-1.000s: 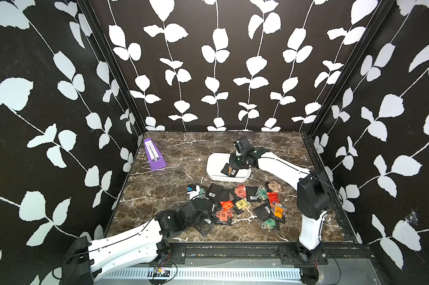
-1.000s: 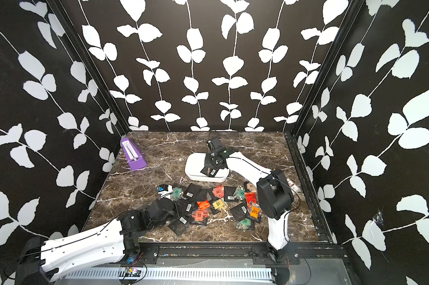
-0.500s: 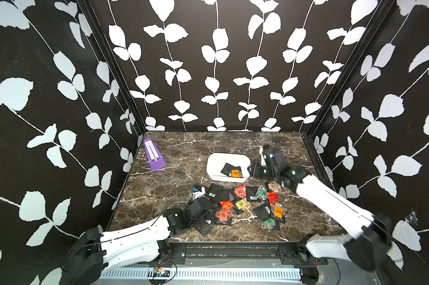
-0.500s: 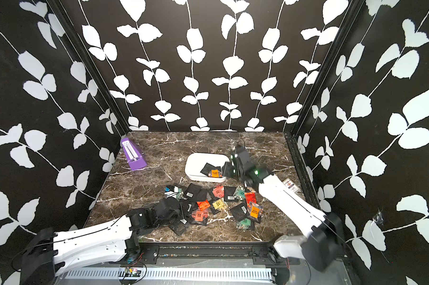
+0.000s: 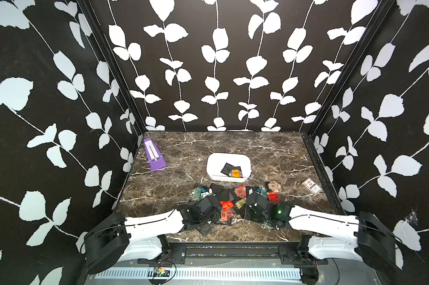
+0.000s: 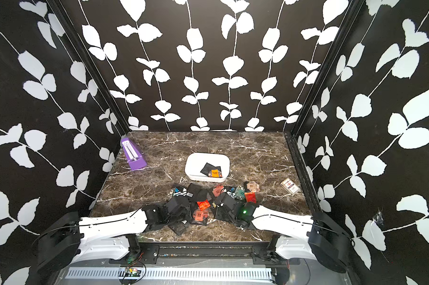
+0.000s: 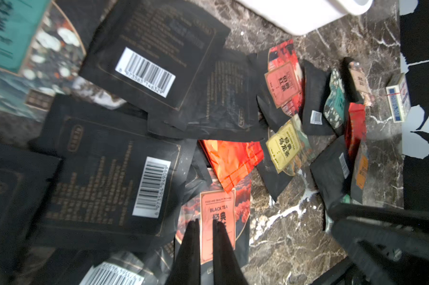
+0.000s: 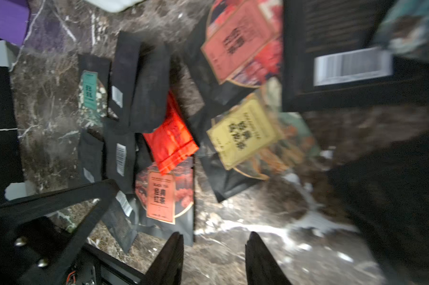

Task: Put the tea bags into the storage box
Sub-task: Pick up the tea bag from the center of the board.

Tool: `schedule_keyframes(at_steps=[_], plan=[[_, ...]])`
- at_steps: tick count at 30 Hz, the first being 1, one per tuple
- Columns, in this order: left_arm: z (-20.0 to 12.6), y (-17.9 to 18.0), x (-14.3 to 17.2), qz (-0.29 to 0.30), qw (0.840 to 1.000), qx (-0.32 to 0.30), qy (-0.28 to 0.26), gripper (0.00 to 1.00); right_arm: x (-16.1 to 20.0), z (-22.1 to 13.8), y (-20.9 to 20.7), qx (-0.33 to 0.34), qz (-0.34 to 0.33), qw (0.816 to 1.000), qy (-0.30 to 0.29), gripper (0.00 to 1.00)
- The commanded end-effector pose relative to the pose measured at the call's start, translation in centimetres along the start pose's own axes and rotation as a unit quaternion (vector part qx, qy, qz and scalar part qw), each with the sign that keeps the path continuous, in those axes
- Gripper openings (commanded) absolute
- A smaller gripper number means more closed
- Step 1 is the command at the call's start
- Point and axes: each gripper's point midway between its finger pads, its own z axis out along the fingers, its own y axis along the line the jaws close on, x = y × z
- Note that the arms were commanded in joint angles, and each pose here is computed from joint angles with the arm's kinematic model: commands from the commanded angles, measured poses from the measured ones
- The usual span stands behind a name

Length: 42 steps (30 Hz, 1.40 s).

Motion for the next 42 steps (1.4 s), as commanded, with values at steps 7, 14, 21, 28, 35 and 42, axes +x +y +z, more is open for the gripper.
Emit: schedule_keyframes(at_steps=[7, 14, 21, 28, 35, 42], plan=[[1.0, 0.0, 0.8, -0.024, 1.0, 0.002, 0.015, 0.07, 0.5, 1.7, 2.7, -0.045, 0.027, 0.999, -0.01, 0.42], [1.8, 0.8, 1.6, -0.026, 0.999, -0.017, 0.031, 0.06, 1.5, 2.7, 2.2, -0.034, 0.034, 0.999, 0.007, 0.41], [2.2, 1.6, 2.2, -0.031, 0.998, -0.032, 0.041, 0.06, 2.4, 3.9, 2.3, -0.032, 0.038, 0.999, 0.021, 0.4], [2.2, 2.3, 2.7, -0.033, 0.998, -0.04, 0.047, 0.06, 3.0, 4.6, 1.9, -0.019, 0.038, 0.999, 0.029, 0.39], [2.3, 2.5, 2.9, -0.035, 0.997, -0.042, 0.05, 0.06, 3.2, 4.8, 1.5, -0.01, 0.041, 0.999, 0.03, 0.39], [2.7, 2.5, 3.4, -0.033, 0.997, -0.044, 0.059, 0.03, 3.5, 5.4, 1.2, -0.004, 0.039, 0.999, 0.031, 0.38]])
